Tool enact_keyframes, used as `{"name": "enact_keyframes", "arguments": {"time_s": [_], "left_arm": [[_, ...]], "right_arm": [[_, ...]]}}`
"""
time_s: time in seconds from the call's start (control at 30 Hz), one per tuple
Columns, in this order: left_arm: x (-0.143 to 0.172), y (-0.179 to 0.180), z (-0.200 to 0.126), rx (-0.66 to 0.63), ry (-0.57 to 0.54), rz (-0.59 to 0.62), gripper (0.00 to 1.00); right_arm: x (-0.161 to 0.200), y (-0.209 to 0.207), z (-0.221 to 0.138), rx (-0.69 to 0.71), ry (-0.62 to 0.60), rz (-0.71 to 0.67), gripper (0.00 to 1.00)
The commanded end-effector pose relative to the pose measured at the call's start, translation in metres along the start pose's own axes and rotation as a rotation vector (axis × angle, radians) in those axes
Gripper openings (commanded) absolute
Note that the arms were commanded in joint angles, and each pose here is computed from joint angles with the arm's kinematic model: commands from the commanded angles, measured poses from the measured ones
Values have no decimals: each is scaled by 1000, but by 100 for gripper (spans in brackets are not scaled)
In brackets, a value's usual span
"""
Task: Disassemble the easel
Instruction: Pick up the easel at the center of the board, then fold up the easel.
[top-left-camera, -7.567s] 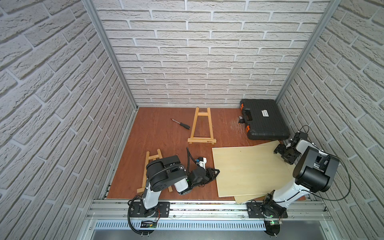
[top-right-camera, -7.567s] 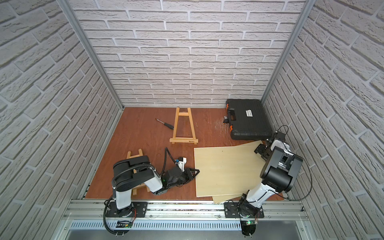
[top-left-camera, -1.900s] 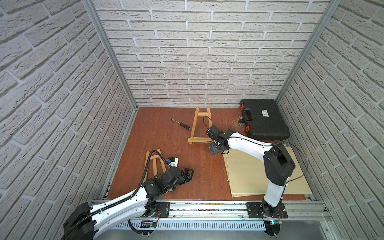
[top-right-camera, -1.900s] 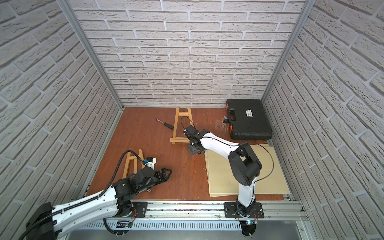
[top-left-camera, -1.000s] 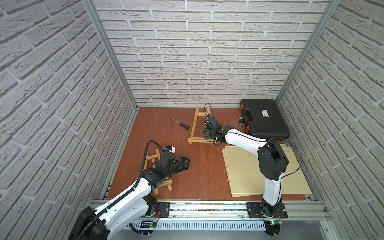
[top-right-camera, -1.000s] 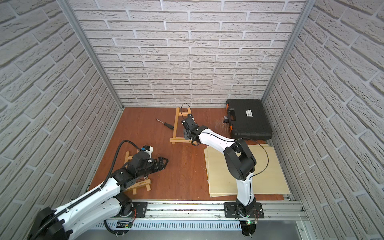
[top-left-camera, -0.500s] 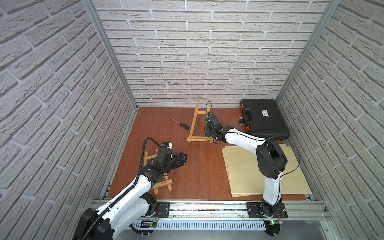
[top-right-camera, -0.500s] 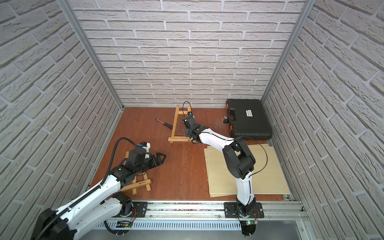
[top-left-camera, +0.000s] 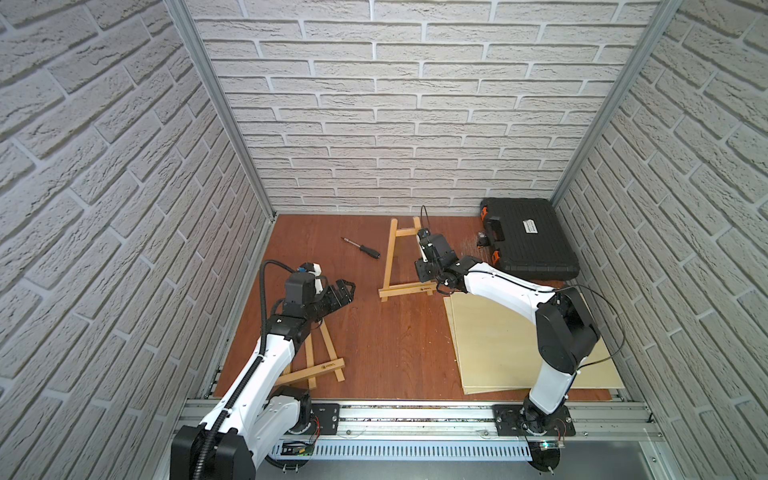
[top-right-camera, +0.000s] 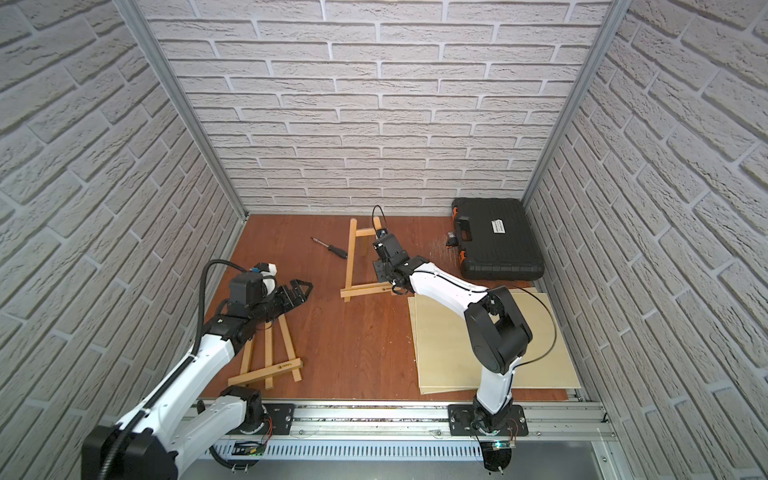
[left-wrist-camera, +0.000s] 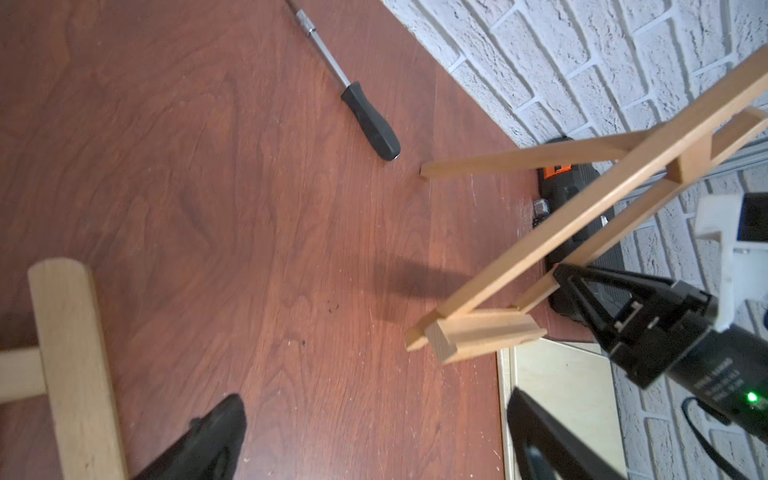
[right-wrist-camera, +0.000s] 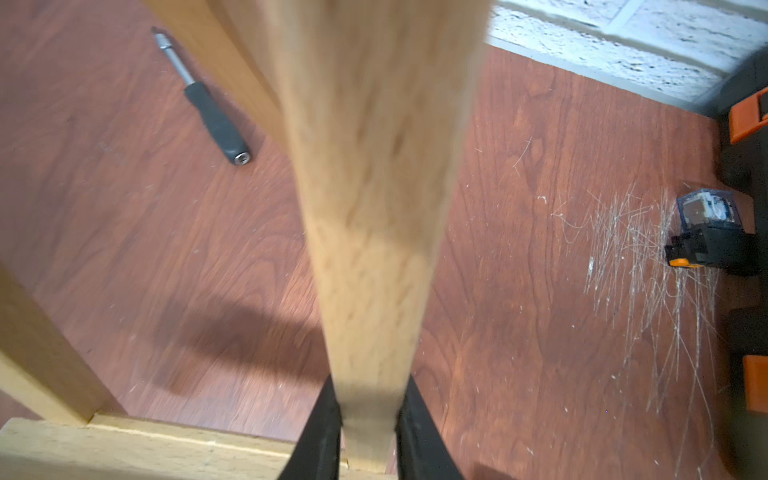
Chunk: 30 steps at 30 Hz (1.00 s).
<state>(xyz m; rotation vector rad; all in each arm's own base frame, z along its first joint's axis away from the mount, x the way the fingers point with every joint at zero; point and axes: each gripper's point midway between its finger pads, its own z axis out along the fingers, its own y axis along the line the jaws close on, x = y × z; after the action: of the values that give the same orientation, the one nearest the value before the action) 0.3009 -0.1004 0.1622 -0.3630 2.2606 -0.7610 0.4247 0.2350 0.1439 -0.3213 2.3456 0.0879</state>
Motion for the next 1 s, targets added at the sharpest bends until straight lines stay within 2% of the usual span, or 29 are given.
{"name": "enact_keyframes", "arguments": {"time_s": [0.0, 0.17, 0.37, 0.57, 0.8, 0.97], "left_arm": [[-22, -24, 4, 102, -16, 81, 98], [-34, -40, 18, 201, -13, 146, 98], [-31, -56, 36, 334, 33, 201, 98], [-36, -80, 41, 444, 34, 266, 98], [-10, -134, 44, 567, 105, 458, 95], [2, -153, 45, 645, 115, 485, 86]], "right_arm": [[-33, 11, -36, -101, -104, 11, 8], [-30, 18, -61, -178, -101, -7, 8], [-27, 28, -92, -280, -97, -35, 8], [-31, 38, -115, -365, -109, -36, 8], [-39, 51, -133, -446, -124, -35, 8], [-40, 54, -144, -463, -129, -37, 8]]}}
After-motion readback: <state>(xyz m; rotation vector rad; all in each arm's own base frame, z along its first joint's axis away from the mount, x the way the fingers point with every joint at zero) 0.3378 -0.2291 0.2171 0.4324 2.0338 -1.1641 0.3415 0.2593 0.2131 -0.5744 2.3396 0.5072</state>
